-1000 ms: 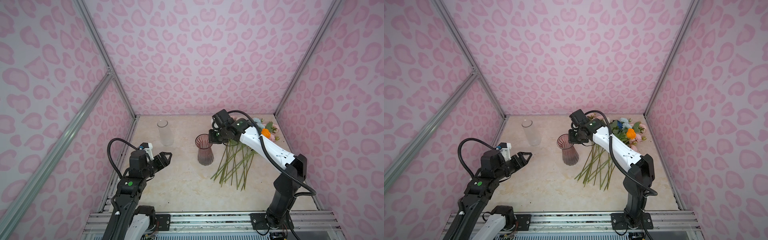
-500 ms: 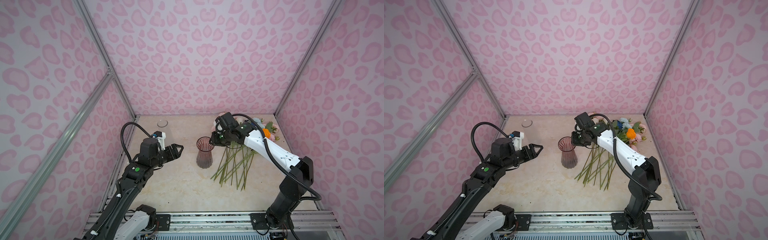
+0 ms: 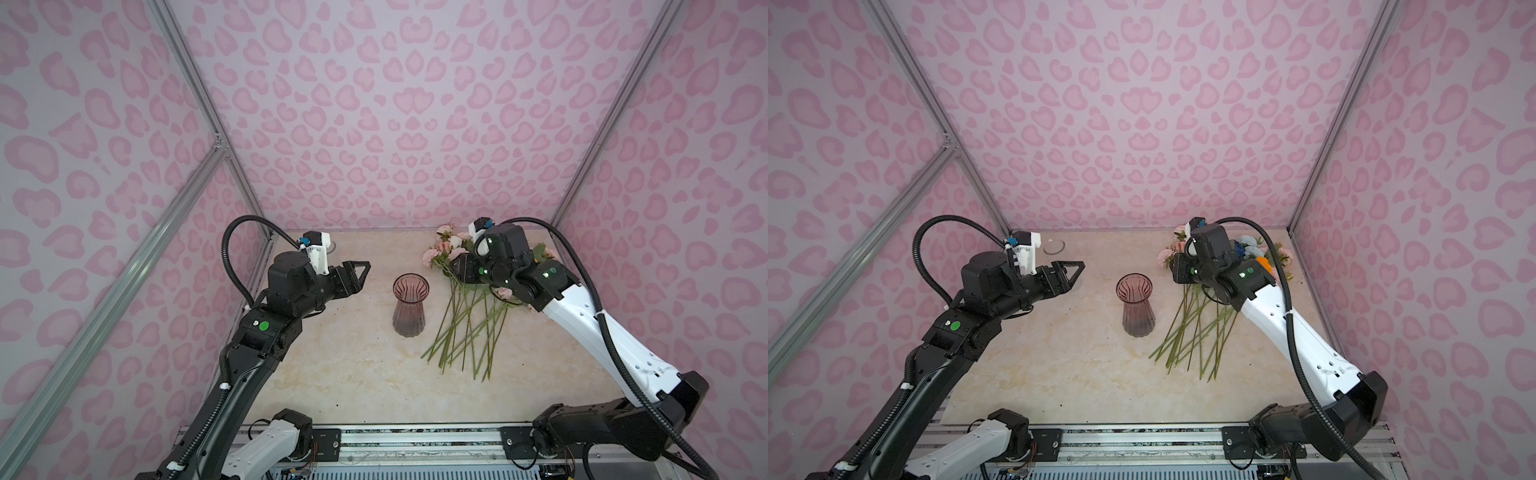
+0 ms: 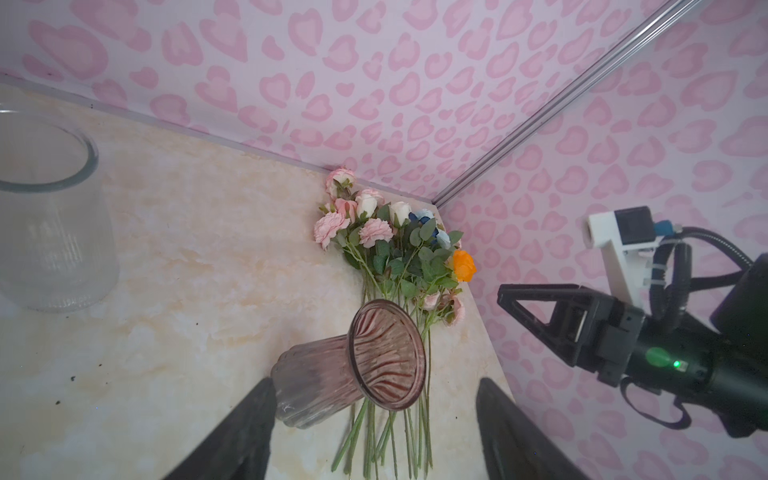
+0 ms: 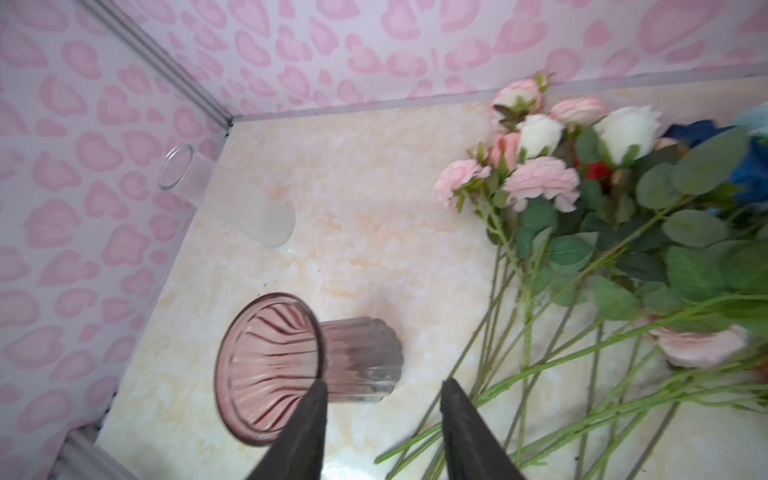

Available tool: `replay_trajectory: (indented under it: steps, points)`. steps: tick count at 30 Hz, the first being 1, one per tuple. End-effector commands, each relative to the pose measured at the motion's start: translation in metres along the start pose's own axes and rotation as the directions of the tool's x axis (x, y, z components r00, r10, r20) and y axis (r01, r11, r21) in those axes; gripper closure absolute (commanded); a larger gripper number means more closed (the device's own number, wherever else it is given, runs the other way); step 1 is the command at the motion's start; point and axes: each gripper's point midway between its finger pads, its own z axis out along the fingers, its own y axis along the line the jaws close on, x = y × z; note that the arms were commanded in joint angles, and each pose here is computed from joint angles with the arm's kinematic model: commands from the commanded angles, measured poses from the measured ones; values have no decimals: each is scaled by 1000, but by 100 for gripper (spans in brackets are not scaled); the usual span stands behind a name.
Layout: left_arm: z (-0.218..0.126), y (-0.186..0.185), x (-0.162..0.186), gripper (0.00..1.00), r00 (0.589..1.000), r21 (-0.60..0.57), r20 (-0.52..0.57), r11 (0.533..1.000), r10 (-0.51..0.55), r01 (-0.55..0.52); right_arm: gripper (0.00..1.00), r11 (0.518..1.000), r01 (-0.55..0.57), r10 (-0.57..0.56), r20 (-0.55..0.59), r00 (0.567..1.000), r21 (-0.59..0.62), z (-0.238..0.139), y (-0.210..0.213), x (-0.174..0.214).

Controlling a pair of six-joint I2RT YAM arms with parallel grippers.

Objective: Arrange the flowers into the vase

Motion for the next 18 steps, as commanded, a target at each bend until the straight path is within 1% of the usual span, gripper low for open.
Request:
replay_trajectory:
  steps: [1, 2, 4, 5, 6, 7, 9, 10, 13, 15, 16, 18]
  points:
    - [11, -29, -27, 23, 996, 64, 60, 996, 64, -68, 49, 993, 16, -33, 149, 988, 113, 9, -36, -11]
    - [19, -37, -28, 24, 996, 77, 46, 994, 79, -82, 49, 995, 1, -15, 134, 991, 98, 14, -42, -6]
    - [35, -52, -30, 24, 995, 101, 16, 990, 100, -101, 53, 995, -32, 24, 80, 996, 99, 27, -56, 6]
    - [45, -59, -30, 24, 995, 113, -3, 988, 103, -102, 59, 991, -57, 52, 42, 998, 124, 37, -67, 14]
    - [55, -64, -30, 25, 995, 125, -24, 988, 96, -92, 69, 987, -75, 77, -10, 997, 146, 48, -78, 23]
    - [63, -68, -28, 26, 995, 136, -48, 987, 91, -84, 74, 982, -93, 103, -56, 993, 163, 57, -86, 31]
    - [76, -75, -25, 29, 991, 161, -92, 983, 102, -86, 83, 980, -90, 120, -168, 978, 177, 75, -98, 50]
    - [82, -72, -21, 29, 989, 153, -109, 985, 102, -84, 84, 980, -79, 116, -205, 972, 181, 84, -102, 59]
    - [89, -56, -11, 29, 989, 108, -117, 991, 91, -78, 85, 976, -75, 128, -267, 955, 203, 104, -108, 74]
    - [91, -44, -2, 29, 989, 84, -117, 993, 89, -80, 84, 973, -73, 134, -275, 952, 220, 116, -115, 78]
    - [92, -39, 2, 29, 989, 69, -121, 994, 88, -80, 83, 962, -85, 158, -277, 948, 258, 121, -125, 80]
    - [92, -34, 8, 29, 987, 61, -130, 994, 95, -88, 80, 951, -120, 201, -272, 941, 286, 129, -137, 81]
